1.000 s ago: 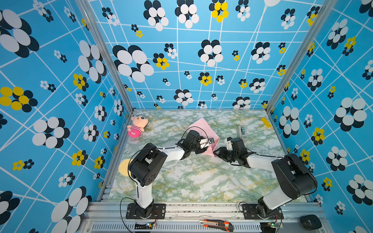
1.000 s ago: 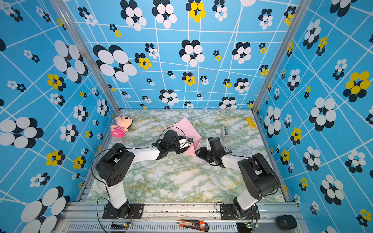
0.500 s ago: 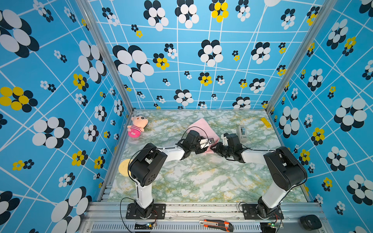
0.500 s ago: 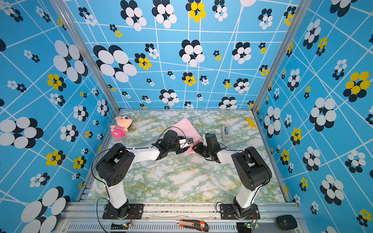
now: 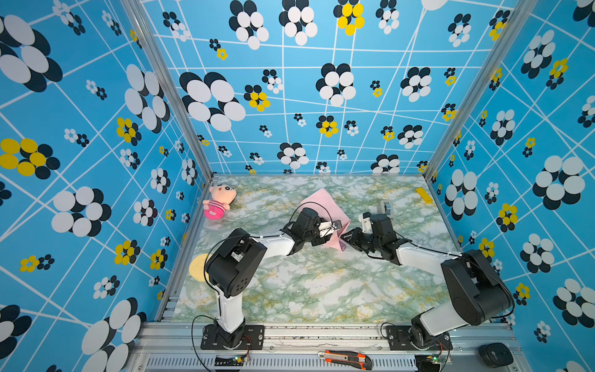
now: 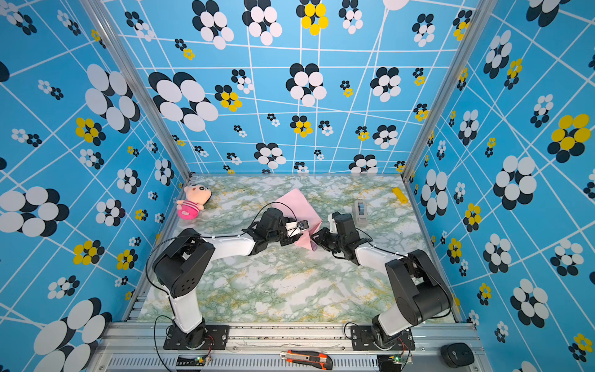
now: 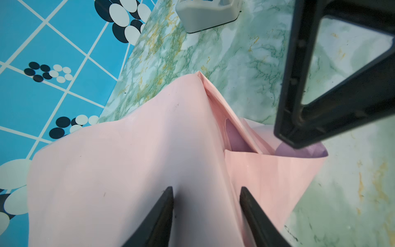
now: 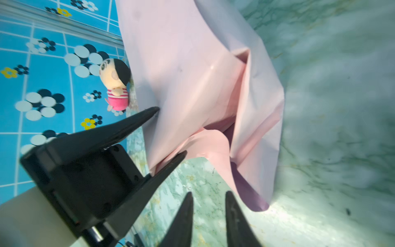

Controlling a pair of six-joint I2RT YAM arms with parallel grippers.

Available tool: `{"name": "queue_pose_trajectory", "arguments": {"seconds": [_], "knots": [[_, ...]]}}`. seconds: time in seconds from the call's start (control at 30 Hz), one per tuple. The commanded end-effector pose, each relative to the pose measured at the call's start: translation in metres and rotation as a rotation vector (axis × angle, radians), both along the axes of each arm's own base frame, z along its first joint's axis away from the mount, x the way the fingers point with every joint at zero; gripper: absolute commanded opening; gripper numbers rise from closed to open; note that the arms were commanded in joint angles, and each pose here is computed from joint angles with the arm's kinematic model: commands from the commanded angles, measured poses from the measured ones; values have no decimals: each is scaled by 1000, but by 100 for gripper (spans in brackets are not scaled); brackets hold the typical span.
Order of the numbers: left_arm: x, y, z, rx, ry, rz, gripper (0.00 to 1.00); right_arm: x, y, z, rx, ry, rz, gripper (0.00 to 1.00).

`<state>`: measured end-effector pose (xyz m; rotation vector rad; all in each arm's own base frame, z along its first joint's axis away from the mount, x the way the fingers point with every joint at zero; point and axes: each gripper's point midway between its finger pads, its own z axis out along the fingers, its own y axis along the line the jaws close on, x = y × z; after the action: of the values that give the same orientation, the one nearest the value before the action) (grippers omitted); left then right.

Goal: Wrap a gift box in wrapping paper
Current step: Fifth fold the wrapping paper around the gift box.

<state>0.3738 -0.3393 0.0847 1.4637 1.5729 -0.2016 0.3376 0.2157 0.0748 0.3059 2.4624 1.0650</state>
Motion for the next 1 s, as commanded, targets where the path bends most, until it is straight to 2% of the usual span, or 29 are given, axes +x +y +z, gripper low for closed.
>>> {"name": "queue_pose_trajectory", "arguments": {"seconds": [0.0, 0.3, 0.6, 0.77, 0.97], "knots": [[-34, 7, -50, 105, 165, -41, 50, 8, -4, -18, -63, 38, -9, 13], [-33, 7, -51, 110, 162, -40, 50, 33, 9, -26, -50, 27, -30, 8], [-34, 7, -52, 114, 164, -41, 50, 55, -1, -45, -78, 27, -152, 5], [-34, 7, -52, 115, 163, -44, 50, 72, 5, -39, -47, -9, -185, 5], [-35, 8, -52, 121, 164, -43, 50, 76, 10, -43, -27, -7, -210, 9]]}}
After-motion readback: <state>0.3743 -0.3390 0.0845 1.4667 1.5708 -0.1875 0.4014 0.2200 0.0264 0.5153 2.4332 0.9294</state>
